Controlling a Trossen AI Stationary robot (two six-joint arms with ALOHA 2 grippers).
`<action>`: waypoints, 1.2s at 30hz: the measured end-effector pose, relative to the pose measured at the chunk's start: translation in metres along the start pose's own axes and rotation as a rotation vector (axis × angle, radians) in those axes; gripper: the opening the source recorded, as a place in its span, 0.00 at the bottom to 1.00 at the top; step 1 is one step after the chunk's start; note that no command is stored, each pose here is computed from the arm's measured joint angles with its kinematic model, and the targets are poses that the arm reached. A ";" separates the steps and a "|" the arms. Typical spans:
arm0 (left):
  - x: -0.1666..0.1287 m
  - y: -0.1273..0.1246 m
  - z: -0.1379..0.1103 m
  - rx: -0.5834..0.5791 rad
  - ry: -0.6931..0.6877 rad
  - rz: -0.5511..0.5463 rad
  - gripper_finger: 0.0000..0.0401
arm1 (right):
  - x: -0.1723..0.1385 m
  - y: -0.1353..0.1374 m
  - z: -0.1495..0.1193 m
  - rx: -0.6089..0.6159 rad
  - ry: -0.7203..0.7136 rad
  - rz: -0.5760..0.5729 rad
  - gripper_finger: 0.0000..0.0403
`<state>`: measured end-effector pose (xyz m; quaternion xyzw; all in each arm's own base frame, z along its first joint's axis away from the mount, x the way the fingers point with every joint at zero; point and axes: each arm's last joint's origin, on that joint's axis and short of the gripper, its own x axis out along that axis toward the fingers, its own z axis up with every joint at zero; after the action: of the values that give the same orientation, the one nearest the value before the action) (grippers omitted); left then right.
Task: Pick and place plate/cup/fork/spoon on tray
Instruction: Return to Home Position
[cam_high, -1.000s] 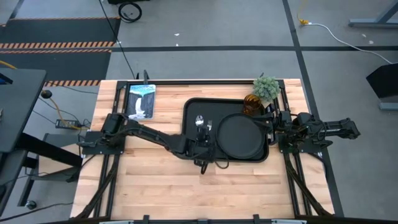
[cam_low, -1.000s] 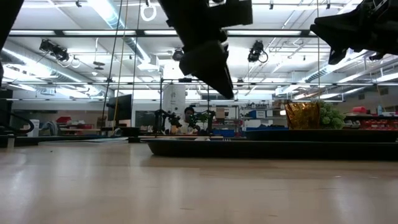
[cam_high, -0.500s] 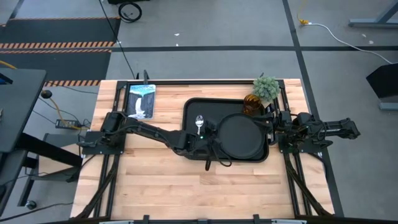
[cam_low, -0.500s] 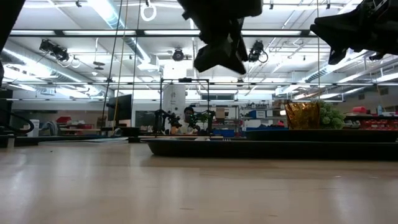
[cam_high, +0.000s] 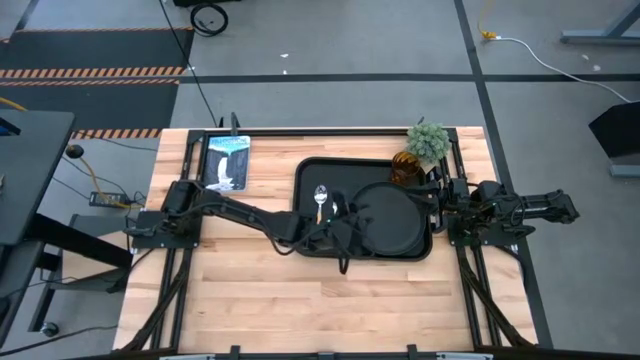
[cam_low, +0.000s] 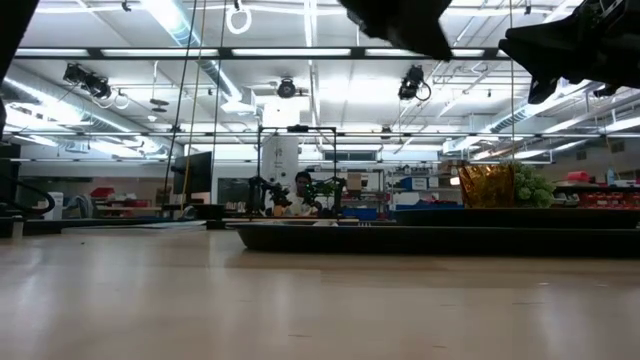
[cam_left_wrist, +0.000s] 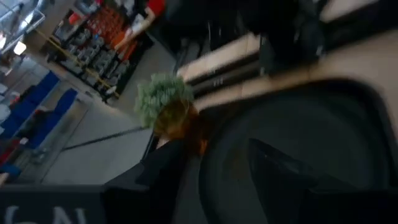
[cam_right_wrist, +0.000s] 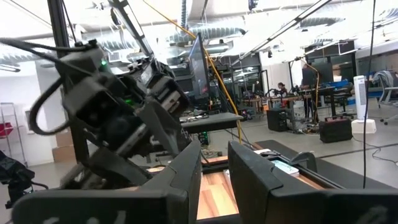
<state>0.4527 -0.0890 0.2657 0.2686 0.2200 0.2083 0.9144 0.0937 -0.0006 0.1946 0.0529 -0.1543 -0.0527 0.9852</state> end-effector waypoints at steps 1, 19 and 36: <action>-0.001 -0.001 0.002 -0.008 -0.017 0.000 0.48 | 0.000 0.000 0.000 0.000 0.000 0.000 0.22; -0.053 0.052 0.033 0.131 -0.145 -0.149 0.48 | 0.000 0.000 0.000 0.000 0.001 0.000 0.22; -0.102 0.065 -0.073 -0.294 -0.052 -0.256 0.48 | 0.000 0.000 0.000 0.000 0.002 -0.001 0.22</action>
<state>0.3145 -0.0609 0.2783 0.1074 0.1958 0.1130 0.9682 0.0938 -0.0006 0.1944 0.0528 -0.1534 -0.0530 0.9853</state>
